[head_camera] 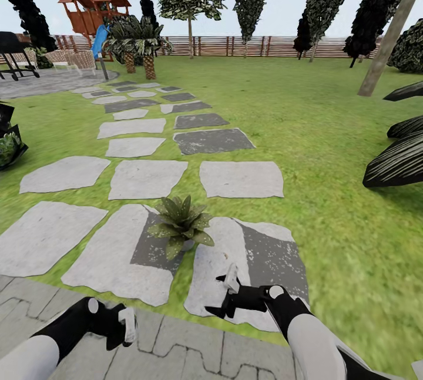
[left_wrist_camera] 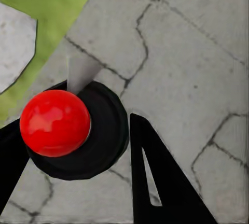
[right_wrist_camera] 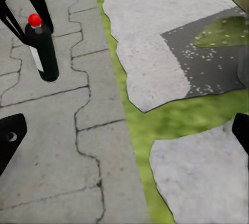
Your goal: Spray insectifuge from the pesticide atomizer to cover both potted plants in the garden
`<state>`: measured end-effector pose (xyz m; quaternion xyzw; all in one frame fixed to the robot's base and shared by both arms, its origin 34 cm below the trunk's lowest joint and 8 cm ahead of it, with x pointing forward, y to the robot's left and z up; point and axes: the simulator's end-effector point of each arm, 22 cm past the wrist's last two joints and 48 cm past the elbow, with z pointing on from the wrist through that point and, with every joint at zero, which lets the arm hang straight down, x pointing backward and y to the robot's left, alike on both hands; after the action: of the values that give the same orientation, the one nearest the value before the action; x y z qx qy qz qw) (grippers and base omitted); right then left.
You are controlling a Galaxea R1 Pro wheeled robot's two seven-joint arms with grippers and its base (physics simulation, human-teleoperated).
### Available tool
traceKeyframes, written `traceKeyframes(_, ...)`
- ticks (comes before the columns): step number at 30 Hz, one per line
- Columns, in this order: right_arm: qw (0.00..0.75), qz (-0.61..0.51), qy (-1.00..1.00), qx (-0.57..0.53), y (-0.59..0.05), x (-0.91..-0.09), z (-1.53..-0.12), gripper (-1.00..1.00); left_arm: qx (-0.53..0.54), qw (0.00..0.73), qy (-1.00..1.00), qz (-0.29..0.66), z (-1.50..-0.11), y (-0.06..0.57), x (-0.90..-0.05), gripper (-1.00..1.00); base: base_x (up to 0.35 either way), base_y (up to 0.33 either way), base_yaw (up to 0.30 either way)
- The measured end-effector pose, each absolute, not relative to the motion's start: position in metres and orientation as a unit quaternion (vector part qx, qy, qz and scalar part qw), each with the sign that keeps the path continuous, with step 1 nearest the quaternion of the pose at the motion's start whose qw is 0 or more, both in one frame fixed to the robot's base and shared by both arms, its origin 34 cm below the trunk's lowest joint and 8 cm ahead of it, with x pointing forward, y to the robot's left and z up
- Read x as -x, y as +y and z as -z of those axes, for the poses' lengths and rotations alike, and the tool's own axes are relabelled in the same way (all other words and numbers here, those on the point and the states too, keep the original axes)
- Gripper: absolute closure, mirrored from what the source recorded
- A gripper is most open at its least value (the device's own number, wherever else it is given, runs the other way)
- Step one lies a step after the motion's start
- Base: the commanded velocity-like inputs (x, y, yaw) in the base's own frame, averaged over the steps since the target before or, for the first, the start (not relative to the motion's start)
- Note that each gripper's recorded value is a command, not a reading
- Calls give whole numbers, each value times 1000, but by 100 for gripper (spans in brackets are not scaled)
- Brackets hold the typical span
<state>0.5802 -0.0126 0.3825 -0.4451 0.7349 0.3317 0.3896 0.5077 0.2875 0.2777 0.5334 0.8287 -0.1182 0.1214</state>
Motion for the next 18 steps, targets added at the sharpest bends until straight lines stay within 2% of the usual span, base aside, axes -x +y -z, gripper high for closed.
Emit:
traceKeyframes(5, 409, -295, 751, 426, -22, -598, -379, -100, -522, 105, 840, 106, -273, 317, -498, 100, 0, 0, 0)
traceKeyframes(9, 426, -201, 789, 394, -103, -630, -360, -100, -472, 119, 869, 88, -260, 329, -493, 100, 0, 0, 0)
traceKeyframes(12, 424, -137, 818, 363, -156, -624, -335, -100, -405, 172, 894, 87, -251, 329, -492, 100, 0, 0, 0)
traceKeyframes(15, 411, -49, 860, 297, -202, -579, -288, -100, -325, 236, 911, 90, -249, 330, -490, 100, 0, 0, 0)
traceKeyframes(18, 400, 43, 889, 217, -245, -536, -261, -100, -243, 267, 931, 62, -241, 342, -481, 100, 0, 0, 0)
